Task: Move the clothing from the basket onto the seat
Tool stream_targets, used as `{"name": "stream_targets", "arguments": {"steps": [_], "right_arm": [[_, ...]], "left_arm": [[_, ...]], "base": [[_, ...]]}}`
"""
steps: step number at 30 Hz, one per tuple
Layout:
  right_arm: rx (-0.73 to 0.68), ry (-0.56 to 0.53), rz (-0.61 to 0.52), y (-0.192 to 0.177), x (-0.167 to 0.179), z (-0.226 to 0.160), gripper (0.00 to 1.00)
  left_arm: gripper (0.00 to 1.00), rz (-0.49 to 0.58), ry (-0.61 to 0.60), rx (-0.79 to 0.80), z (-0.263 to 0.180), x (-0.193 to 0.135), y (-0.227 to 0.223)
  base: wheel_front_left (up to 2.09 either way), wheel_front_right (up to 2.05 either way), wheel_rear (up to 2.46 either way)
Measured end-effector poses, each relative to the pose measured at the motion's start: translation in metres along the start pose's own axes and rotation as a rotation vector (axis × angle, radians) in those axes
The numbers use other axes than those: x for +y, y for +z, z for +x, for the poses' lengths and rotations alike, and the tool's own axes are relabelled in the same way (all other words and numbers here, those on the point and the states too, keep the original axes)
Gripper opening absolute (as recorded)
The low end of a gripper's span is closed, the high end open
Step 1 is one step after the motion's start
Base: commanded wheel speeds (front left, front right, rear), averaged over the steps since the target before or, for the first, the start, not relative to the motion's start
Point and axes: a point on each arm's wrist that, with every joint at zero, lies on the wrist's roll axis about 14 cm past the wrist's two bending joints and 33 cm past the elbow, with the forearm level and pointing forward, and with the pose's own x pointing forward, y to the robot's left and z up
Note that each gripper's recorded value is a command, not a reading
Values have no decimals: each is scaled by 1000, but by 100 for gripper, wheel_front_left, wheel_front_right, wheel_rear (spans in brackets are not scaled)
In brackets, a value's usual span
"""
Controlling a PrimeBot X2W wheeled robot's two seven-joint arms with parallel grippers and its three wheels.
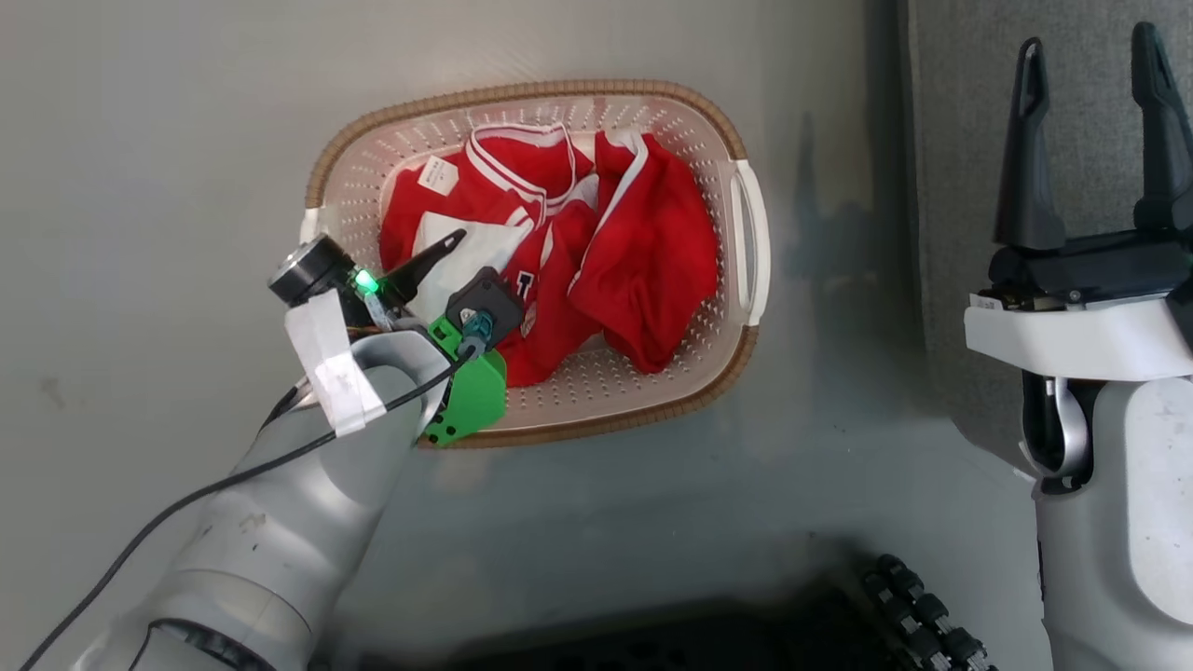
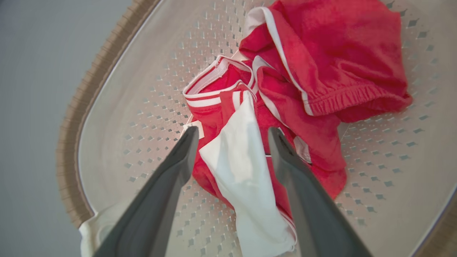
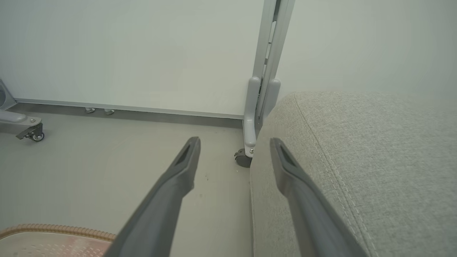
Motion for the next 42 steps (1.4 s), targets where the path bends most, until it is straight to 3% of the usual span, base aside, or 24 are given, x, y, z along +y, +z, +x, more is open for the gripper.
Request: {"name": "stream_targets", "arguments": {"steps": [12, 24, 25, 26, 33, 42], "right_arm": [[84, 14, -17, -50, 2, 4, 100], [129, 14, -47, -69, -4, -1, 100], [131, 13, -49, -69, -5, -1, 100], [134, 12, -51, -70, -5, -1, 100], [125, 11, -46, -64, -5, -1, 100], [52, 9, -27, -25, -4, 1, 100]], "left_arm": [[100, 89, -9, 86, 51, -3, -34], [100, 106, 6, 143, 81, 4, -52], [11, 96, 2, 153, 82, 3, -54], [0, 91, -3, 156, 83, 2, -55], [0, 67, -1, 126, 78, 6, -46], [0, -1, 42, 56, 42, 2, -21]], "base": [[0, 0, 0], [0, 0, 0], [0, 0, 0], [0, 0, 0], [0, 0, 0], [0, 0, 0]]}}
